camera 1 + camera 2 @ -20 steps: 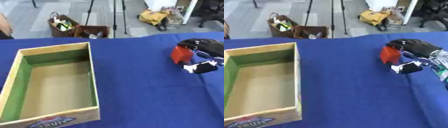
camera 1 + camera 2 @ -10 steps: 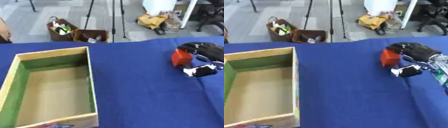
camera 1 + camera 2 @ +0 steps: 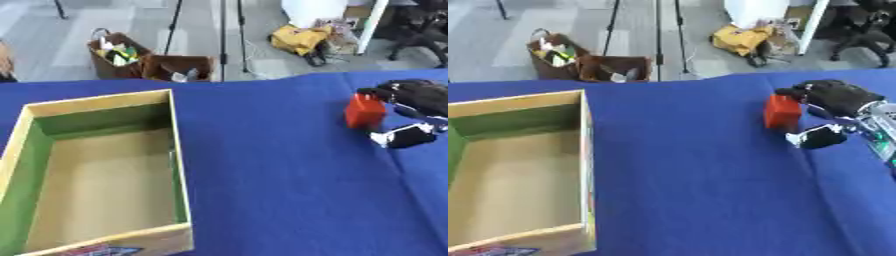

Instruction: Pick up objects on the table and place them in the box.

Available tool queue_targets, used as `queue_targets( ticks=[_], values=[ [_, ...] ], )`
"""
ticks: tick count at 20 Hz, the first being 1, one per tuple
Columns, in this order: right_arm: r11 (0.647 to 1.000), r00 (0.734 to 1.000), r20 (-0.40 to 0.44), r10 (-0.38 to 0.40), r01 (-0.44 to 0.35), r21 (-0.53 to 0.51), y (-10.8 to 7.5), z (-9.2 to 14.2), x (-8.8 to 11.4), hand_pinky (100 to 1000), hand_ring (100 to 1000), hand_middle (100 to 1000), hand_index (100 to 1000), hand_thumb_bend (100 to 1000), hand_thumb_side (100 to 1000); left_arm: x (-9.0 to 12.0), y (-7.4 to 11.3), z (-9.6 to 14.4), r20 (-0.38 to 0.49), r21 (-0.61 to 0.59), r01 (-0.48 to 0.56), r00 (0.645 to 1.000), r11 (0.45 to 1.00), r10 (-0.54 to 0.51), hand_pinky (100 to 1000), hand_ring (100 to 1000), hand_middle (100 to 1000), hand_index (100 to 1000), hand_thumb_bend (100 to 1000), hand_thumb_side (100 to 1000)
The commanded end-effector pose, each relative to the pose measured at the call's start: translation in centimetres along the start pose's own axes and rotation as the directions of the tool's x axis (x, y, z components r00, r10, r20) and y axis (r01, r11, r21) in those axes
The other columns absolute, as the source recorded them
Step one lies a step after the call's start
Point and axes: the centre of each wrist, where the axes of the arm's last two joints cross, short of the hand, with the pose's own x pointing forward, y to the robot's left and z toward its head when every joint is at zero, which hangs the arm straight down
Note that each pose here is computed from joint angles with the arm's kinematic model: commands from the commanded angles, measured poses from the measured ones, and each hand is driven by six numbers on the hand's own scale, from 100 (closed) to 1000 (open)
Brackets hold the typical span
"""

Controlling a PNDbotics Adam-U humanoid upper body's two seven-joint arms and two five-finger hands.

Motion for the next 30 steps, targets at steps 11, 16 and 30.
queue_targets(
  ticks=[11,16,30],
  values=[
    [0.995,0.992,0.073,-0.1,0.102,-0.016,-1.9,0.1,0.4,738,667,129,269,329,609,0.5,0.4,-0.2,0.009,-0.003,0.021,1.0,1.0,-0.021,212,362,375,656,100,961],
    [0.99,0.986,0.091,-0.14,0.141,-0.012,-2.2,0.0,1.0,680,625,148,199,246,588,0.5,0.5,-0.2,0.008,0.0,0.024,1.0,1.0,-0.024,213,363,375,656,100,956],
    [0.946,0.945,0.055,-0.323,0.324,-0.013,-1.2,-0.3,1.6,664,647,236,167,100,132,0.5,0.9,0.0,-0.008,0.01,0.038,0.999,0.999,-0.038,217,365,377,656,100,950]
  ],
)
